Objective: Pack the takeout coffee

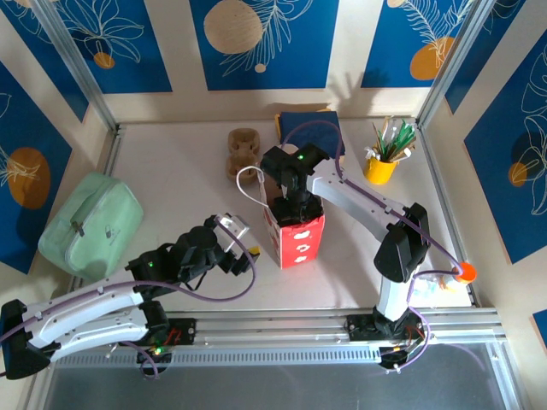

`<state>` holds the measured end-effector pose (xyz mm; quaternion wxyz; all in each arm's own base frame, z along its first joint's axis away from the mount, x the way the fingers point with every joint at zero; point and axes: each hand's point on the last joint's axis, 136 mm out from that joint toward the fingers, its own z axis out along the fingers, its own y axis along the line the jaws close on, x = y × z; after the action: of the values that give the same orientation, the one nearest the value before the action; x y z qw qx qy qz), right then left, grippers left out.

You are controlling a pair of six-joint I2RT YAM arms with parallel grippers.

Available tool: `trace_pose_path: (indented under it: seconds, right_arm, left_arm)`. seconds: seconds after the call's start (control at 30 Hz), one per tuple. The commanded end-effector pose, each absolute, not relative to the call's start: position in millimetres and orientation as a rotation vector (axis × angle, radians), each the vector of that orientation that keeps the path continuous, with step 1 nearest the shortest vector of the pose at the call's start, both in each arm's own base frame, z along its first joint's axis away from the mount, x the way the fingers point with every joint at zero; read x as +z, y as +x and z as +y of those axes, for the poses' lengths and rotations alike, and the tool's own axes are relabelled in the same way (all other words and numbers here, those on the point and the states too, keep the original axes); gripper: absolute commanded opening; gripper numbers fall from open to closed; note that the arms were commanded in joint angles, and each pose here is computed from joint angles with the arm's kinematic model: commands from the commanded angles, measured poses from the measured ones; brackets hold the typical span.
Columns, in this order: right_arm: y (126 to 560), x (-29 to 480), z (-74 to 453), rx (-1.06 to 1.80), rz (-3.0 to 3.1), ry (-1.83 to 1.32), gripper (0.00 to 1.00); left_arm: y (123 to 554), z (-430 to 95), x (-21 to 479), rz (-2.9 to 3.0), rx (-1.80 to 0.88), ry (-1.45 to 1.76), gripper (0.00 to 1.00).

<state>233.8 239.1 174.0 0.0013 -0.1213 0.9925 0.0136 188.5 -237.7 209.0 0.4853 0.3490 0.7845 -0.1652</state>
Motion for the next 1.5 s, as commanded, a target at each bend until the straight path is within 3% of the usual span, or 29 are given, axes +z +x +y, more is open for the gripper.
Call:
trace_pose_path:
  seconds: [0.0, 1.47]
  right_arm:
    - [229, 175, 235, 0.02, 3.119, -0.386, 0.6]
    - [232, 156, 239, 0.066, 3.131, -0.383, 0.6]
  left_arm:
    - [189, -237, 211, 1.908, -0.401, 0.831, 0.96]
    - [188, -235, 207, 1.927, -0.403, 0.825, 0.97]
